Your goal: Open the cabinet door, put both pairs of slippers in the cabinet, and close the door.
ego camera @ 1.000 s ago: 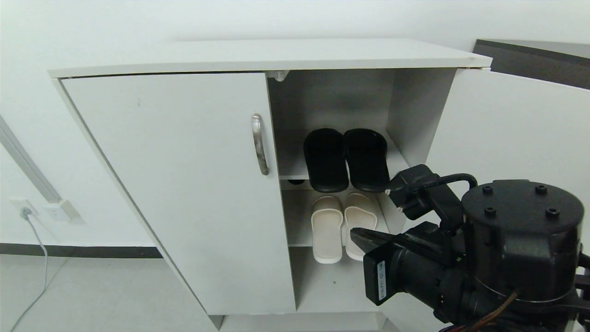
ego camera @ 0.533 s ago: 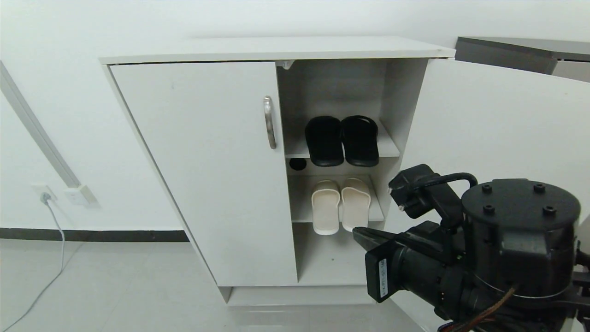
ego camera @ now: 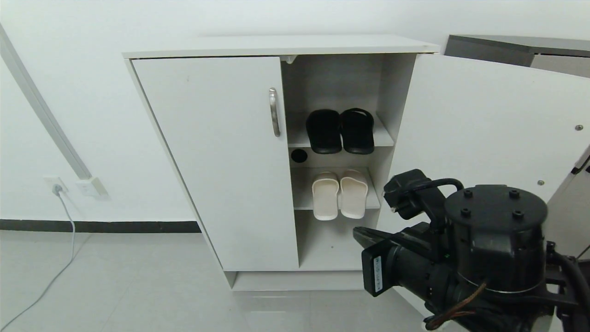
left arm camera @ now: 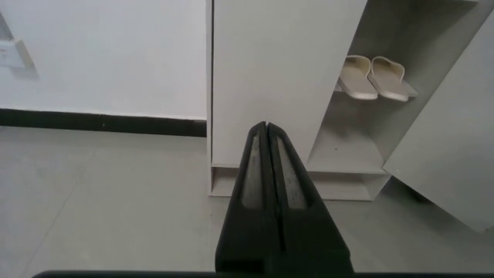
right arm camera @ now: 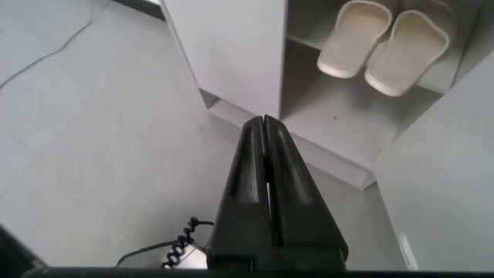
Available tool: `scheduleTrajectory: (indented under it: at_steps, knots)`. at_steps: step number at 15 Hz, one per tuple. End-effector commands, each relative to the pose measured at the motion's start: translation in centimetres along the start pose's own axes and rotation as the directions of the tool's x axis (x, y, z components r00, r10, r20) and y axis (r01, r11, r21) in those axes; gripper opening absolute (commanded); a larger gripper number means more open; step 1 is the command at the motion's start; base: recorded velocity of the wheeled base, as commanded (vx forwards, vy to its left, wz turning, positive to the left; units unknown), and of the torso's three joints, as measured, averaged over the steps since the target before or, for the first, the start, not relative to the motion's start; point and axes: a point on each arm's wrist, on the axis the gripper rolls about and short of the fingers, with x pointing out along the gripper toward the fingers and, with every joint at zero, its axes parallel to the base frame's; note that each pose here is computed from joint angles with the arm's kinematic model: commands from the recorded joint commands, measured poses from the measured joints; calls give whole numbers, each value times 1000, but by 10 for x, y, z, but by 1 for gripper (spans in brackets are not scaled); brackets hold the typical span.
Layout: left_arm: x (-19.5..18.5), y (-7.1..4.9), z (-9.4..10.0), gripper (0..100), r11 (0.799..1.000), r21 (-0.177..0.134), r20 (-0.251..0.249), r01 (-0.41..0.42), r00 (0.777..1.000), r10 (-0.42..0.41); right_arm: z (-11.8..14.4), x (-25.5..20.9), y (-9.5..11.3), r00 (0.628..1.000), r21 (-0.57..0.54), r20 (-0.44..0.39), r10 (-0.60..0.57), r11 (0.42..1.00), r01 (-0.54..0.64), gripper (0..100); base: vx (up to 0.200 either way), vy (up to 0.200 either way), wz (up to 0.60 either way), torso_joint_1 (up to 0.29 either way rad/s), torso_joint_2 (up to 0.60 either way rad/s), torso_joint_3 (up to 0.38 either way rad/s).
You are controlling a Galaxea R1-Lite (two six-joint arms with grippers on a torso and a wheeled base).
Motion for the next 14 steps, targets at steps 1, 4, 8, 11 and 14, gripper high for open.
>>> scheduleTrajectory:
  at_steps: [1, 4, 8, 11, 14]
  knots:
    - [0, 0, 0, 0, 1000, -1, 0, 0, 1000, 0, -10, 9, 0, 999, -19, -35, -14, 1000, 13, 0, 0, 0, 0, 0, 0, 0]
    - [0, 0, 0, 0, 1000, -1, 0, 0, 1000, 0, -15, 17, -2, 998, -26, -56, -31, 999, 29, 0, 0, 0, 0, 0, 0, 0]
    - [0, 0, 0, 0, 1000, -1, 0, 0, 1000, 0, -20, 21, -2, 997, -32, -70, -35, 999, 33, 0, 0, 0, 0, 0, 0, 0]
    - [0, 0, 0, 0, 1000, -1, 0, -1, 1000, 1, -26, 26, -1, 995, -40, -90, -40, 999, 37, 0, 0, 0, 0, 0, 0, 0]
    - [0, 0, 0, 0, 1000, -1, 0, 0, 1000, 0, -25, 26, -1, 996, -36, -82, -40, 999, 37, 0, 0, 0, 0, 0, 0, 0]
